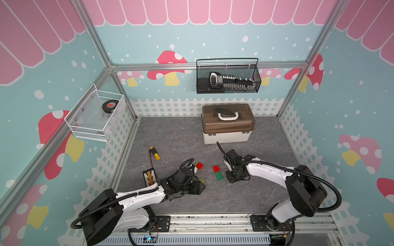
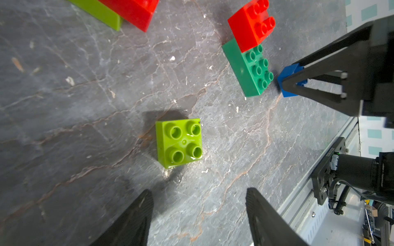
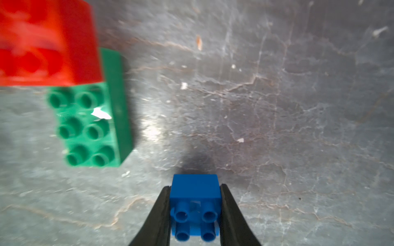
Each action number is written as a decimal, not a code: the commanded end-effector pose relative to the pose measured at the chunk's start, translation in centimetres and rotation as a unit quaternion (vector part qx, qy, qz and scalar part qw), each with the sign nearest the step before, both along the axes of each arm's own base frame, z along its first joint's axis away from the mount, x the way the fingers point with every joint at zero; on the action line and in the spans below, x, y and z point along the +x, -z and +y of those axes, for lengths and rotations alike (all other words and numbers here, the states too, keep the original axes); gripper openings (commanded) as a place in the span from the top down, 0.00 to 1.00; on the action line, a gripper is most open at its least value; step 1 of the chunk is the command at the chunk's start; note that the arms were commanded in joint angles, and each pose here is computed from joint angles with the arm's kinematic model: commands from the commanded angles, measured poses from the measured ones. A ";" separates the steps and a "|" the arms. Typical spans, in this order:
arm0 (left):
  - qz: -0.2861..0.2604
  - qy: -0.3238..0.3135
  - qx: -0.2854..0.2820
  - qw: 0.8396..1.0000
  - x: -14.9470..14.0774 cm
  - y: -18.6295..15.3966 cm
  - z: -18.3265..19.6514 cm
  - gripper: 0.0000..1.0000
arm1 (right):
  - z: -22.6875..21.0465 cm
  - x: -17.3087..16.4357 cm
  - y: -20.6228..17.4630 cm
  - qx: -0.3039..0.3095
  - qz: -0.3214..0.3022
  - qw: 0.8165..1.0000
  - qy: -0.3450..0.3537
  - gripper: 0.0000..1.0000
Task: Assemble the letter y with lego
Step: Pick up the lego brick from the center of the board.
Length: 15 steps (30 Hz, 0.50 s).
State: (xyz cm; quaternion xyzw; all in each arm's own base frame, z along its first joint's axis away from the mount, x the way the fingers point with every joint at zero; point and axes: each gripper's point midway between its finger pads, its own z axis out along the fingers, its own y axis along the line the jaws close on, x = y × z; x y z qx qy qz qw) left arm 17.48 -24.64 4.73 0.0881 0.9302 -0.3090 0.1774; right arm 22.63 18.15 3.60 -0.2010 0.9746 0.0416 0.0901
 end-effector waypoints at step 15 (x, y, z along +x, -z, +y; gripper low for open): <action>-0.022 0.006 -0.013 1.000 0.7 -1.2 -0.8 0.30 | 5.8 -0.1 -1.9 0.037 0.000 0.998 -0.050 0.81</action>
